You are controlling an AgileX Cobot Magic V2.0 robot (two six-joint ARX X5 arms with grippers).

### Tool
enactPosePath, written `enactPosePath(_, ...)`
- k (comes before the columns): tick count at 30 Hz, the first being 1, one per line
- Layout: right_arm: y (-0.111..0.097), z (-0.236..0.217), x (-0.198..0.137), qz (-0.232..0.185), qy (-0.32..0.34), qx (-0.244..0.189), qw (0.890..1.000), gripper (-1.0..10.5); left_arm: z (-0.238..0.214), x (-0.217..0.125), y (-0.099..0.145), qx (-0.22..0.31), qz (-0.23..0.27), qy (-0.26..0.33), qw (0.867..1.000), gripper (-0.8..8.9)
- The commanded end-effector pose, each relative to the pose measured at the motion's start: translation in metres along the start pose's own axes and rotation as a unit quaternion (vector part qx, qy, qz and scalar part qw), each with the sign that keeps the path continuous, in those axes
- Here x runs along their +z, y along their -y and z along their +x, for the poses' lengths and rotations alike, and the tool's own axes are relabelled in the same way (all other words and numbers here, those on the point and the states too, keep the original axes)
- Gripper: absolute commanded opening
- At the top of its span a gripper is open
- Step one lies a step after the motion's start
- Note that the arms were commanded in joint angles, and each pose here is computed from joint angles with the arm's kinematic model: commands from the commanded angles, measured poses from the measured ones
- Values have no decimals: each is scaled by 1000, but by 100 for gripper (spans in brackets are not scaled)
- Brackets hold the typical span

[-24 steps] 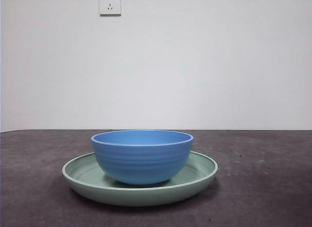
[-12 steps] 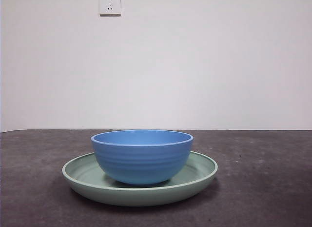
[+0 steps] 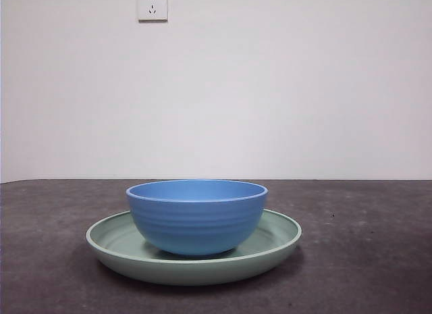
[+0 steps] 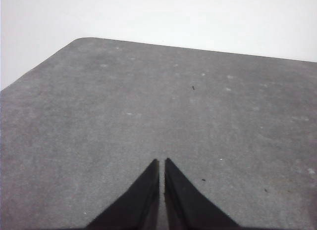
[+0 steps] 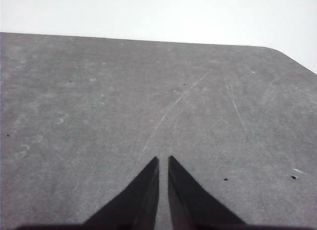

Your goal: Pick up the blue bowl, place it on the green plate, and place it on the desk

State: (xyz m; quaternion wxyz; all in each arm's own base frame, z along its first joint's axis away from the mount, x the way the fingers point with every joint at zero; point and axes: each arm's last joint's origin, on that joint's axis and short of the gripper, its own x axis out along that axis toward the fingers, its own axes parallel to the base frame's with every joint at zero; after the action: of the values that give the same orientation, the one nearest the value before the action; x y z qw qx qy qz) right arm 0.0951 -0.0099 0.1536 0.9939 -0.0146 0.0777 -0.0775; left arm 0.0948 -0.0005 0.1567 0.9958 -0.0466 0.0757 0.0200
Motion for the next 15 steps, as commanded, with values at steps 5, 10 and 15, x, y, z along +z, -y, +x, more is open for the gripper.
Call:
enactPosePath(5, 0, 1, -2, -2, 2, -1, 1000, 27, 2, -7, -1, 4, -3, -12, 1000, 20)
enactPosePath(10, 0, 1, -2, -2, 2, -1, 1000, 27, 2, -7, -1, 4, -3, -12, 1000, 20)
enactPosePath(15, 0, 1, -2, -2, 2, -1, 1000, 27, 2, -7, -1, 4, -3, -12, 1000, 20)
